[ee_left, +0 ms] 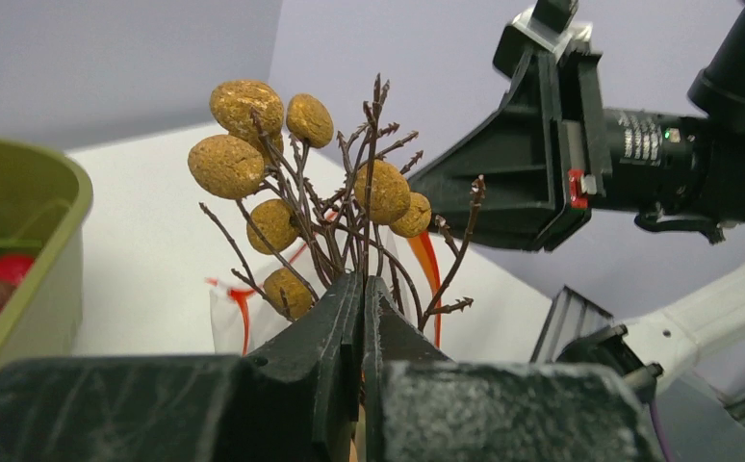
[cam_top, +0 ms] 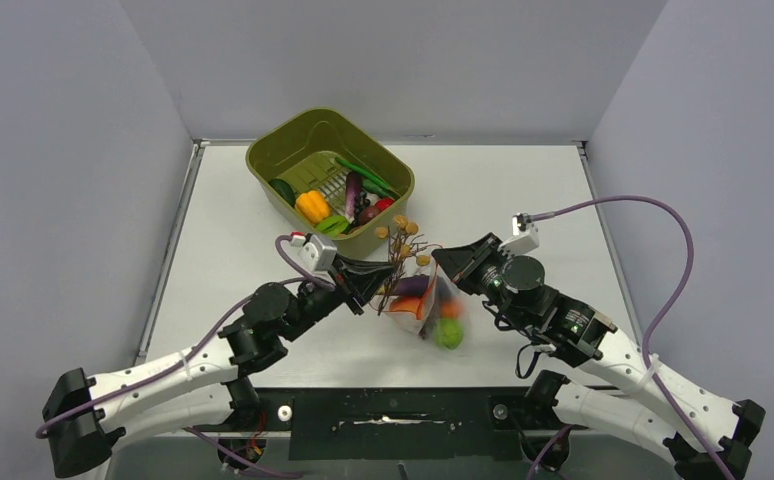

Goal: Place the food in the zip-top bag and seal the zipper
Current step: Place the fake vegetable in the zipper food storage bag.

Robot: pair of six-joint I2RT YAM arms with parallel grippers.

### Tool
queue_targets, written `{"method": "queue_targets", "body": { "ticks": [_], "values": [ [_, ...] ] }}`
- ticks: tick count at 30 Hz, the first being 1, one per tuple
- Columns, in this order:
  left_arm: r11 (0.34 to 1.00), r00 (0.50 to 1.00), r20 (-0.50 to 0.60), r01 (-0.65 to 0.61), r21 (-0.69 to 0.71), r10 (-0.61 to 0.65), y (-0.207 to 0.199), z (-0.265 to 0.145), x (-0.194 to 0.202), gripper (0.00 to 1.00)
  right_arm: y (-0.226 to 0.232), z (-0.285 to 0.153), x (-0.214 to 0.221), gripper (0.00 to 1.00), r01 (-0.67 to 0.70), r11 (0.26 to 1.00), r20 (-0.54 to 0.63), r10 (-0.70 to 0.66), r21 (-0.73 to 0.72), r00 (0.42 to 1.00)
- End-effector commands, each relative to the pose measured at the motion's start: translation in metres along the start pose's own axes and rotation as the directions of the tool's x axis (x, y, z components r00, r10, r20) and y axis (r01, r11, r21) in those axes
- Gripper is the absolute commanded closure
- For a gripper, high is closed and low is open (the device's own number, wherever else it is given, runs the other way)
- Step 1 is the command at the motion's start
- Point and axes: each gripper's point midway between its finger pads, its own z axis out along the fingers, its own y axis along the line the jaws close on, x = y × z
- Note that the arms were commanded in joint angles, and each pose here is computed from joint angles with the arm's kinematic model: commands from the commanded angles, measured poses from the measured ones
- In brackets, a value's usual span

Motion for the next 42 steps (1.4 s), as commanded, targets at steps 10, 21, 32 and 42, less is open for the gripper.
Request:
{"method": "queue_targets", "body": {
  "ticks": [10,21,32,42],
  "values": [
    [0.983,0.951,-0.251,0.169,-0.066,-0.180,-0.026,-0.044,-0.026,1.00,0.017,-0.011,-0.021,1.00,0.263,0.959,0.092,-0.253,-0.110,0.963],
    [0.963,0.838,-0.492,0.269,0.000,-0.235,-0.064,-0.048,-0.010,1.00,0.025,-0.017,-0.014,1.00,0.411,0.891,0.085,-0.403,-0.192,0.911],
    [0.957,0.756,-0.592,0.274,-0.101,-0.279,-0.040,-0.029,0.017,1.00,0.025,-0.012,0.002,1.00,0.508,0.829,0.036,-0.515,-0.234,0.857],
    [0.936,0.719,-0.610,0.328,-0.127,-0.334,-0.028,-0.026,0.024,1.00,0.022,-0.018,-0.004,1.00,0.539,0.812,0.057,-0.541,-0.226,0.839]
  ]
}}
